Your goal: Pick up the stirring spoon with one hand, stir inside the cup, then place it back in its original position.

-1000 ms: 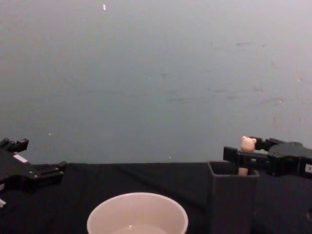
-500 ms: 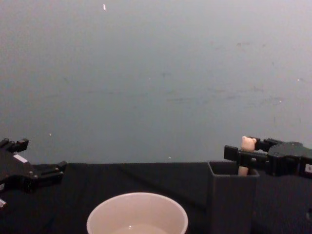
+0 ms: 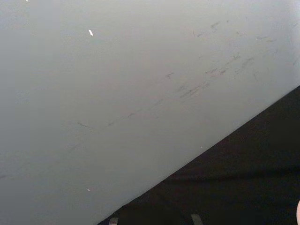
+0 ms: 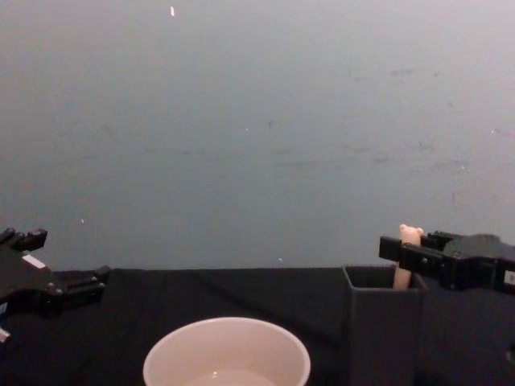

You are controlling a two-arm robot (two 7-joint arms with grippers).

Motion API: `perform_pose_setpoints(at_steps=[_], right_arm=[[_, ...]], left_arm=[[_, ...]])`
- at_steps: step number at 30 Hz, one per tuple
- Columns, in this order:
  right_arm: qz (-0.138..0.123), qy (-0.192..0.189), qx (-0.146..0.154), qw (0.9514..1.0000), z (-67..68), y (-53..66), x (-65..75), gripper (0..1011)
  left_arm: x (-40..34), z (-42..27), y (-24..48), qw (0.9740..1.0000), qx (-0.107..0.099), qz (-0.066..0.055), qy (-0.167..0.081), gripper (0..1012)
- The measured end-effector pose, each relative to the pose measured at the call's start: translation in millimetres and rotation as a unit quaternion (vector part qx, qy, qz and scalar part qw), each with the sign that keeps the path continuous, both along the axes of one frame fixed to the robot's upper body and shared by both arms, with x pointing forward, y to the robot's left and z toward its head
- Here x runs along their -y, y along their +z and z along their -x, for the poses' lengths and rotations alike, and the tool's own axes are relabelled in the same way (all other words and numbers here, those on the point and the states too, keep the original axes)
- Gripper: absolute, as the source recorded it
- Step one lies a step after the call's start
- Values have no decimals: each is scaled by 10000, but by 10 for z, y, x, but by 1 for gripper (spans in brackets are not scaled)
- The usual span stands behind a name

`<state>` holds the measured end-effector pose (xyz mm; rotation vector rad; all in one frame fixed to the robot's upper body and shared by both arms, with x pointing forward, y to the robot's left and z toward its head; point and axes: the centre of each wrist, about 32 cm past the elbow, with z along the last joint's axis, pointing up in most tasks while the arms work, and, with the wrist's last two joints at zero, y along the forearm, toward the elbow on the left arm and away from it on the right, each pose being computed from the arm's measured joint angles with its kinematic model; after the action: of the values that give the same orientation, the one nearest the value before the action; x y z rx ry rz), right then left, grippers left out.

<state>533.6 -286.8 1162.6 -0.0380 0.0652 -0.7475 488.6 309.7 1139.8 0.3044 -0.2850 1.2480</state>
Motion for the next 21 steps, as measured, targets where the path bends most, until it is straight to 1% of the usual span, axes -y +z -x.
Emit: perform_pose_setpoints(at_steps=[2, 4, 5, 9, 21], right_arm=[[-1, 0, 0, 10000, 0, 0, 0, 388], [-2, 0, 0, 10000, 0, 0, 0, 358], [-2, 0, -1, 10000, 0, 0, 0, 289], [-3, 0, -1, 10000, 0, 0, 0, 213], [-4, 16, 23, 10000, 5, 1, -4, 213]], left_arm=[[0, 0, 0, 10000, 0, 0, 0, 1001], [0, 0, 0, 10000, 0, 0, 0, 1001], [0, 0, 0, 10000, 0, 0, 0, 1001], [0, 0, 0, 10000, 0, 0, 0, 1001], [0, 0, 0, 10000, 0, 0, 0, 1001]])
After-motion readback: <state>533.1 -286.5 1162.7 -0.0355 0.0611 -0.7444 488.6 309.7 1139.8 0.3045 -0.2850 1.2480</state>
